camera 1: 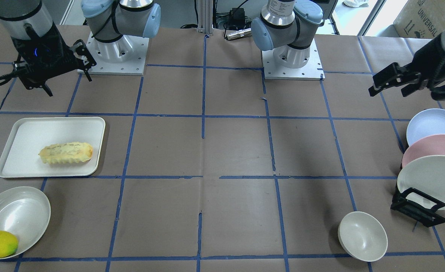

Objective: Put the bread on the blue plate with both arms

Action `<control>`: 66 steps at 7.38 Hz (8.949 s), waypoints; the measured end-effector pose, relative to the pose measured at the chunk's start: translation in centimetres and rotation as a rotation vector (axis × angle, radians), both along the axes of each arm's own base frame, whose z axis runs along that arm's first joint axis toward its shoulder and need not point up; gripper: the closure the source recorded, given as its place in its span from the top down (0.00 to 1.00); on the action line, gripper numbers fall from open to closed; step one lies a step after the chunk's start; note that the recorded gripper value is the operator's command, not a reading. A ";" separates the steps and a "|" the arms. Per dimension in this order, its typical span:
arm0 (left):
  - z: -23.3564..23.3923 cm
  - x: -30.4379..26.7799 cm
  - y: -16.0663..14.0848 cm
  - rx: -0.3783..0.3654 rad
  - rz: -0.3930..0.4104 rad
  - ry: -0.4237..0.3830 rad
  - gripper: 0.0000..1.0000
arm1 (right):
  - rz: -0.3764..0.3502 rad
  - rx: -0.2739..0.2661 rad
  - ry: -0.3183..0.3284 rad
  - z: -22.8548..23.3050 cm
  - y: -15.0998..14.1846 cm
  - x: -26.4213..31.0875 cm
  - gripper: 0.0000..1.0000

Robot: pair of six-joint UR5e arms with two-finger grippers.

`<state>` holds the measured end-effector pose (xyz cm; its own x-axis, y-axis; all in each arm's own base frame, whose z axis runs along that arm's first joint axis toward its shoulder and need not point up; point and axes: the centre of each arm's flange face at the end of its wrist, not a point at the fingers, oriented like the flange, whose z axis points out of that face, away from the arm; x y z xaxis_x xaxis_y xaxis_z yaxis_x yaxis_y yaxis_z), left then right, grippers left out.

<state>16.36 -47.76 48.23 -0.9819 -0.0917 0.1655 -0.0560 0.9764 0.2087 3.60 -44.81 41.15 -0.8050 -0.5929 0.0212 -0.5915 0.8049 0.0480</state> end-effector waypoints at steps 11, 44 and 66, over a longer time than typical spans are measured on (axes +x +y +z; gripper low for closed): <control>-17.8 39.7 0.9 0.004 -0.233 0.241 1.00 | 0.571 -0.170 0.065 -17.0 -1.2 -5.5 0.99; -28.3 40.5 -5.5 0.158 -0.388 0.313 0.05 | -0.160 -0.028 -0.063 12.2 -1.2 -2.4 0.12; -21.2 -36.0 -13.6 -0.130 -0.228 0.217 0.07 | -0.129 0.043 -0.006 9.6 0.2 -2.0 0.12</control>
